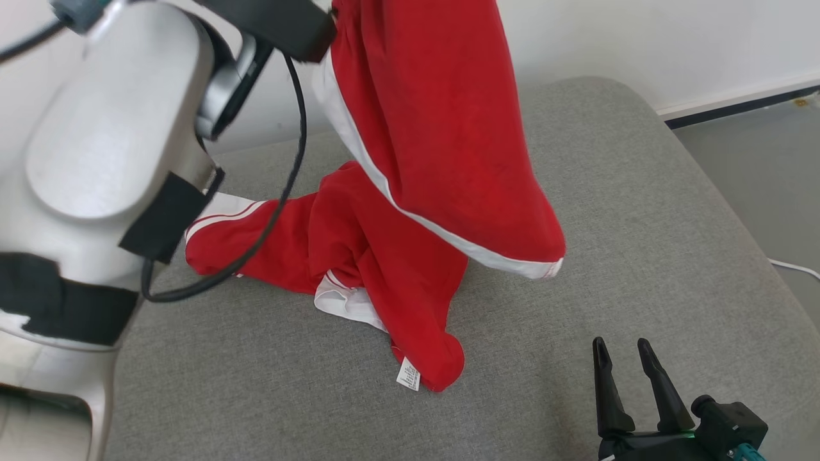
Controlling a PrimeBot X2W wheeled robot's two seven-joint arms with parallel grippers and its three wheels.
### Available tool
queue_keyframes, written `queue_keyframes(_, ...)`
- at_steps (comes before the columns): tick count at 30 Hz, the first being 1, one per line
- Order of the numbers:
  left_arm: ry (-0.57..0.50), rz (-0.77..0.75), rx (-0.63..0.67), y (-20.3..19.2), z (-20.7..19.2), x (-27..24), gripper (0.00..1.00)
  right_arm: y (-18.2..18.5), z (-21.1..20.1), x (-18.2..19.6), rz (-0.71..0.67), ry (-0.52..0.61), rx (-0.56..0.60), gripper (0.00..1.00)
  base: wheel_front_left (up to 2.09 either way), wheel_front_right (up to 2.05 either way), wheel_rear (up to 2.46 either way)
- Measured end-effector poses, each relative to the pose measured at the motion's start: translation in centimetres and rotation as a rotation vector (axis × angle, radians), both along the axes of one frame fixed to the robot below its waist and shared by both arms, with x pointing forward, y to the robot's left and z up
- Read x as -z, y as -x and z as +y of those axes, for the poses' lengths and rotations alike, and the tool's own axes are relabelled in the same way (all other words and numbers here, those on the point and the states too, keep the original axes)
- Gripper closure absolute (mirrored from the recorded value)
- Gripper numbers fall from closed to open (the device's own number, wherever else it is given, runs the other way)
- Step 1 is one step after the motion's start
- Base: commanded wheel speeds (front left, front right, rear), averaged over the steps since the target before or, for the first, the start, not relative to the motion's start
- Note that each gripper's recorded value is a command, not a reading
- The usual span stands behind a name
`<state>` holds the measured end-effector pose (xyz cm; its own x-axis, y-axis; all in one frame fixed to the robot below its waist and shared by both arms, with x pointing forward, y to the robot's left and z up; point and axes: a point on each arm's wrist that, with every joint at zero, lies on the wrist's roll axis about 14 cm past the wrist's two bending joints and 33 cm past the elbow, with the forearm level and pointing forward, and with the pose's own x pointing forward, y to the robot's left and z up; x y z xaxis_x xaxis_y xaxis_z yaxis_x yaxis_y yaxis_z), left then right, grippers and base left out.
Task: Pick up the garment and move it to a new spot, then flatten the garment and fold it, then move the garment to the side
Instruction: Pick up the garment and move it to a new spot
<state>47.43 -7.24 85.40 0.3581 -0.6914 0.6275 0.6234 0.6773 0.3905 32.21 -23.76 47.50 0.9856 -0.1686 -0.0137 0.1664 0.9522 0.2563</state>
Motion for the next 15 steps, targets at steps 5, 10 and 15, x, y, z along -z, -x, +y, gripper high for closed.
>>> queue_keyframes(5,0.03,-0.018,0.002,0.2,0.5,-1.6,1.0,0.1,-0.1,0.0,0.0,-0.001,0.003,0.0,0.0,0.0,0.0)
queue_keyframes(10,0.03,-0.002,-0.009,-0.3,1.0,-1.1,1.0,-0.1,0.0,0.1,0.002,-0.002,-0.001,0.0,0.0,0.0,0.0)
queue_keyframes(15,0.02,0.016,-0.028,-0.9,1.6,-0.2,1.0,-0.6,0.4,0.2,0.005,-0.002,-0.017,0.0,0.0,0.0,0.0)
